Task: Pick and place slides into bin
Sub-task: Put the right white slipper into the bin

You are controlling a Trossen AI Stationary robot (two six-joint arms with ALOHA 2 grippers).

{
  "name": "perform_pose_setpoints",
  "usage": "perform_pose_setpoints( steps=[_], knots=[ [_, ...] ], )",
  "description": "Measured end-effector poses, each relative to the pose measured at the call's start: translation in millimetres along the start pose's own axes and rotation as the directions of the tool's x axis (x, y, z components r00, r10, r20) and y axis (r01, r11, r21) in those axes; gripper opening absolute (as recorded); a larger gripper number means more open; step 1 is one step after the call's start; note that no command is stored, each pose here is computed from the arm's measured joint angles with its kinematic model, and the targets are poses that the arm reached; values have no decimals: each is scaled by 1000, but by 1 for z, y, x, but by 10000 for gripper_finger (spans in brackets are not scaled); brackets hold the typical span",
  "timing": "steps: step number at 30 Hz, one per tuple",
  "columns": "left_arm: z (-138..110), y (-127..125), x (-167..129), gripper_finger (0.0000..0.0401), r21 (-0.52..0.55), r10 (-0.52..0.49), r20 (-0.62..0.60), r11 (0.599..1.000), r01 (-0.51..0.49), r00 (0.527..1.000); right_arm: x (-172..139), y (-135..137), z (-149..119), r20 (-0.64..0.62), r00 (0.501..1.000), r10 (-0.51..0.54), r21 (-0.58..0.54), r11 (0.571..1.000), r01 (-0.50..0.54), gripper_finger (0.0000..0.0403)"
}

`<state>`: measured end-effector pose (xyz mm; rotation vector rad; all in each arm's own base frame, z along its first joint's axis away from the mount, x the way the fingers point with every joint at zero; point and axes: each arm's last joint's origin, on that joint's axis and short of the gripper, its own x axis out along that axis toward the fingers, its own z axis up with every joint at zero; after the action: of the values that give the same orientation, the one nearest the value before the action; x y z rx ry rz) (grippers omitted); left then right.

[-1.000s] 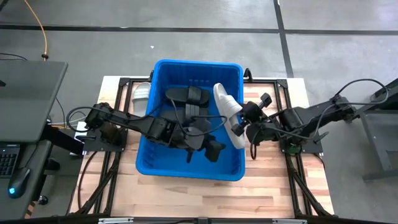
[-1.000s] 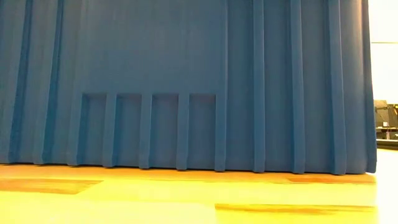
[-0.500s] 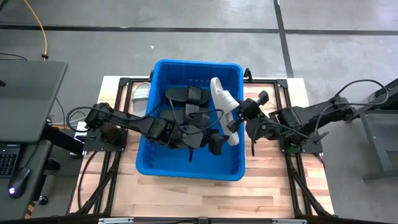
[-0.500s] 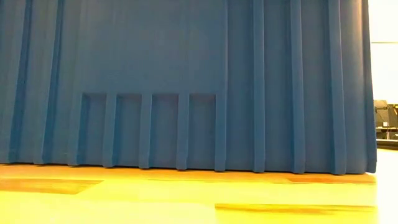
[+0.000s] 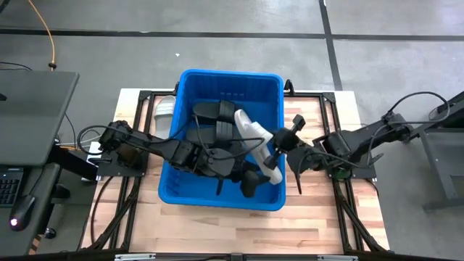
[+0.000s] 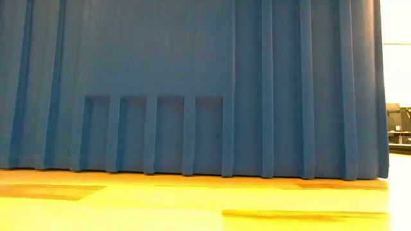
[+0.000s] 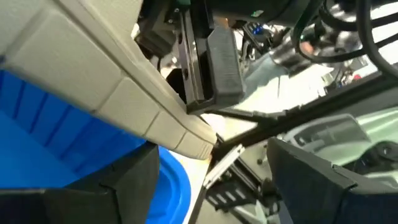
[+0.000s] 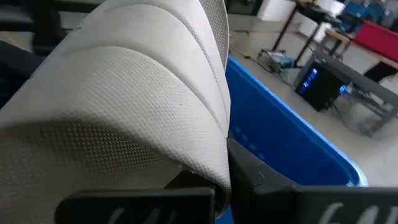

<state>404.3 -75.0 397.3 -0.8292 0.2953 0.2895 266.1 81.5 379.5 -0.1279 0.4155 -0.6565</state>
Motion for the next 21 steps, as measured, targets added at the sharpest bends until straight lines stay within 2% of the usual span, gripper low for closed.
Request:
perform_pose_setpoints(
  steps=[3, 6, 9, 11, 16, 18, 21],
  knots=[
    [-5, 1, -2, 281, 11, 17, -43, 1000, -16, 999, -6, 8, -1, 29, 1000, -4, -29, 1000, 5, 0],
    [-10, -1, -4, 280, 8, 18, -70, 1000, -17, 997, -13, 9, -5, 49, 996, -73, -84, 994, 77, 0],
    [-15, -1, -9, 280, 9, 83, -38, 997, -83, 996, -19, 13, -7, 59, 996, -64, -136, 988, 71, 0],
    [-18, 1, -9, 280, 18, 128, -21, 992, -128, 992, -21, 14, -6, 66, 996, -58, -118, 991, 66, 0],
    [-22, 3, -11, 280, 43, 167, -34, 985, -166, 985, -23, 11, -4, 87, 991, -99, -69, 992, 105, 0],
    [-25, 6, -12, 280, 69, 201, -56, 978, -198, 978, -23, 11, -5, 70, 995, -66, -139, 987, 75, 0],
    [-25, 7, -14, 280, 116, 201, -78, 975, -191, 977, -28, 12, -14, 27, 999, -30, -231, 972, 36, 0]
  ],
)
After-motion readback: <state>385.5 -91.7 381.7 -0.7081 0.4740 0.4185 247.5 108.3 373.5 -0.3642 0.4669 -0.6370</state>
